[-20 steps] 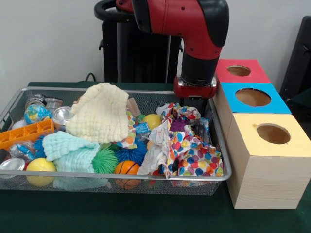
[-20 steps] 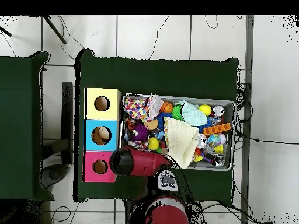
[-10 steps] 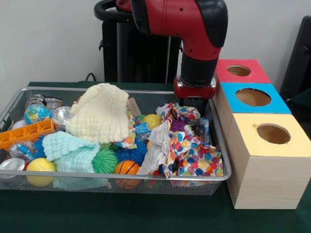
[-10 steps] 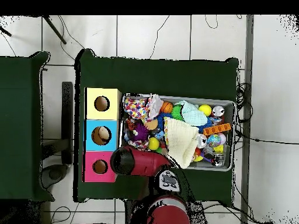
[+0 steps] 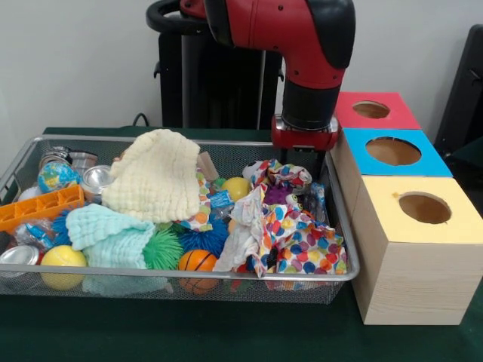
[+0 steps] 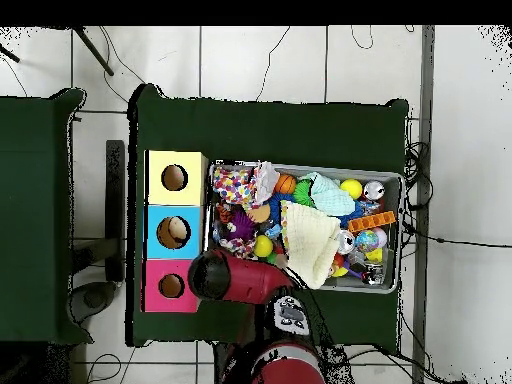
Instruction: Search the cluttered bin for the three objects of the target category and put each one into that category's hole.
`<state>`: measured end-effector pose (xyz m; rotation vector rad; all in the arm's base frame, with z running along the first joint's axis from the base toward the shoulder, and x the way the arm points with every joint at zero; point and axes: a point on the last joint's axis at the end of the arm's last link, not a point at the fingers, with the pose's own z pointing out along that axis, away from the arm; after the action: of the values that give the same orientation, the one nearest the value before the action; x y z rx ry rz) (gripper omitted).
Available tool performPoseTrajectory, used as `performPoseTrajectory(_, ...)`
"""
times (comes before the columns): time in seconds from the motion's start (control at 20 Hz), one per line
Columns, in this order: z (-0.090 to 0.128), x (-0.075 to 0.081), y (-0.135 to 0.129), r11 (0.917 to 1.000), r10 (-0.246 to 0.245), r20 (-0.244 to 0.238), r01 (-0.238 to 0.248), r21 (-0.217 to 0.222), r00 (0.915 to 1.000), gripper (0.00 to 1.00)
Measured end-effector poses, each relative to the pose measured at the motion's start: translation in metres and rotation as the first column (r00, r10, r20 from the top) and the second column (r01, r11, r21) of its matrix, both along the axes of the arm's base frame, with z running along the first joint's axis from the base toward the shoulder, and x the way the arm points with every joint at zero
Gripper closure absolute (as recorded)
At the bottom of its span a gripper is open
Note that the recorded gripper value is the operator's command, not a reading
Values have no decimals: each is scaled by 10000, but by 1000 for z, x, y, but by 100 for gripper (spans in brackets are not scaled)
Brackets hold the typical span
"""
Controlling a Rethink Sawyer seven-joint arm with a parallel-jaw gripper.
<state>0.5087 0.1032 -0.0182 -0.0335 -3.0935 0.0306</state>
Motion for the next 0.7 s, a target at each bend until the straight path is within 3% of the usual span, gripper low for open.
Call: performPoseTrajectory(0.7,11,4,8,9987,-340,187,347,-386,9992,0)
